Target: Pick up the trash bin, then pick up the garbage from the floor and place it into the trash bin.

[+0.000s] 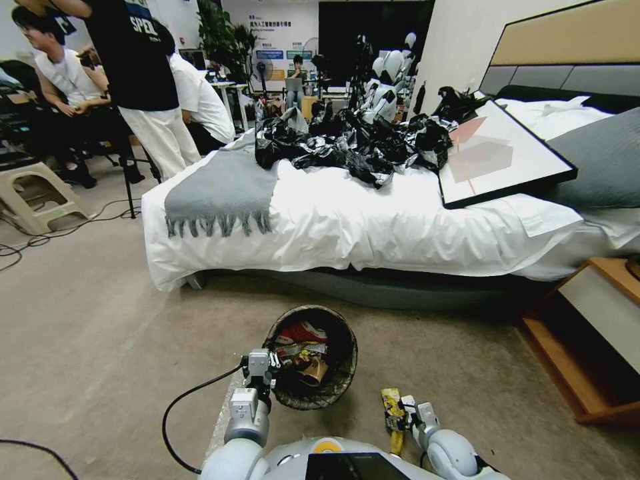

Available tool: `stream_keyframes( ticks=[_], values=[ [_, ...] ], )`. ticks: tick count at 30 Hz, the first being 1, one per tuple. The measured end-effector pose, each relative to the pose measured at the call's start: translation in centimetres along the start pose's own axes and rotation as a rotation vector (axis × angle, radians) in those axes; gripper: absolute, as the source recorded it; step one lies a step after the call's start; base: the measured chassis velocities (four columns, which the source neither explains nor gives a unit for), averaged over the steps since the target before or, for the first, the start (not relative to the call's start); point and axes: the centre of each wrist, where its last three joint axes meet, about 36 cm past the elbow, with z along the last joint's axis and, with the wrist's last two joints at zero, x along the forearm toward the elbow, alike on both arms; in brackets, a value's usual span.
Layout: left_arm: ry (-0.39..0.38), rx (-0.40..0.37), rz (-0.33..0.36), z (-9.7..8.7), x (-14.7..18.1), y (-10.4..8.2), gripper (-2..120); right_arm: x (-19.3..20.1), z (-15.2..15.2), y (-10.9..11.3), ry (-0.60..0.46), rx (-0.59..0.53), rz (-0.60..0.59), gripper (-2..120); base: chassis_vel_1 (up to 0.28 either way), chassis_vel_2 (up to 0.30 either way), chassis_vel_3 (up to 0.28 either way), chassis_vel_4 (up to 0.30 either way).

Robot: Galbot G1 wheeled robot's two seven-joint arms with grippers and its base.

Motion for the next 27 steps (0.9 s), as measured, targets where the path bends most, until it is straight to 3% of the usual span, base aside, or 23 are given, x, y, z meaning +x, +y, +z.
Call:
stream_keyframes(
  ticks=[23,27],
  values=[
    [-0.004,0.000,0.002,-0.1,-0.1,0.0,0,0.3,-0.1,-0.5,-0.062,0.015,0.023,75,0.000,0.000,0.000,0.000],
    [-0.006,0.001,0.002,-0.1,-0.1,0.0,0,1.4,-0.9,-0.5,-0.100,0.019,0.025,62,0.000,0.000,0.000,0.000]
  ],
)
